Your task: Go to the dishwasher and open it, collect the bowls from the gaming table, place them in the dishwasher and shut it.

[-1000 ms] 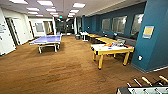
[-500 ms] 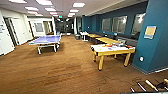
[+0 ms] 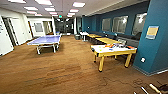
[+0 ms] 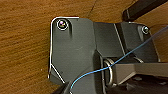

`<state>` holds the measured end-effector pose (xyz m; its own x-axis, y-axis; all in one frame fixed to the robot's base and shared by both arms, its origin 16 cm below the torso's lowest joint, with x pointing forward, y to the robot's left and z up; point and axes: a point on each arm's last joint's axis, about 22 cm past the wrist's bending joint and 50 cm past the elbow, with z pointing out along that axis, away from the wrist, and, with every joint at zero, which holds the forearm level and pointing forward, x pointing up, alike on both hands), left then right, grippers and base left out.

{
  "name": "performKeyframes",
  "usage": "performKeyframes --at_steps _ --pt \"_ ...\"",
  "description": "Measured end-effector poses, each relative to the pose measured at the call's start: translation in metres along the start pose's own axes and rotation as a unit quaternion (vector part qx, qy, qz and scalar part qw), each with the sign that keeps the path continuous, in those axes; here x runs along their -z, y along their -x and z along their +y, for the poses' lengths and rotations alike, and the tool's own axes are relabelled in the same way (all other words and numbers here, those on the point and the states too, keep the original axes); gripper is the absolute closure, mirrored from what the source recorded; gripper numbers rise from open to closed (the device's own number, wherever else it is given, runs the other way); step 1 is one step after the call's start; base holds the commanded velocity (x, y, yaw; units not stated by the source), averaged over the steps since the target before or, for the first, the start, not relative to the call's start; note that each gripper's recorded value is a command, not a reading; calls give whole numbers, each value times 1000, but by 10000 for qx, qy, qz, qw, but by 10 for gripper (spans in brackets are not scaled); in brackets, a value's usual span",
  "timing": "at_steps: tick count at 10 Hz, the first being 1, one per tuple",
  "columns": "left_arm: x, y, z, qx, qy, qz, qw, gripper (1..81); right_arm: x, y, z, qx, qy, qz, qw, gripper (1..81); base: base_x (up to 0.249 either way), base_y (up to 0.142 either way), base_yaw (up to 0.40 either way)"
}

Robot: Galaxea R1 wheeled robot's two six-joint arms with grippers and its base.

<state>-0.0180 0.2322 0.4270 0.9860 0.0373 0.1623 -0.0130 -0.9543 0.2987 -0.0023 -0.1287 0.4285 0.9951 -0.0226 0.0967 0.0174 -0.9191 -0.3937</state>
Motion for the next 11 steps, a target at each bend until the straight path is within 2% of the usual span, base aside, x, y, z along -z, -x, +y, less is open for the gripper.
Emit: performKeyframes --at_steps 11 --pt "0 1 0 2 -3 -11 10000 10 0 4 0 -9 -2 -14 10000 10 123 0 0"
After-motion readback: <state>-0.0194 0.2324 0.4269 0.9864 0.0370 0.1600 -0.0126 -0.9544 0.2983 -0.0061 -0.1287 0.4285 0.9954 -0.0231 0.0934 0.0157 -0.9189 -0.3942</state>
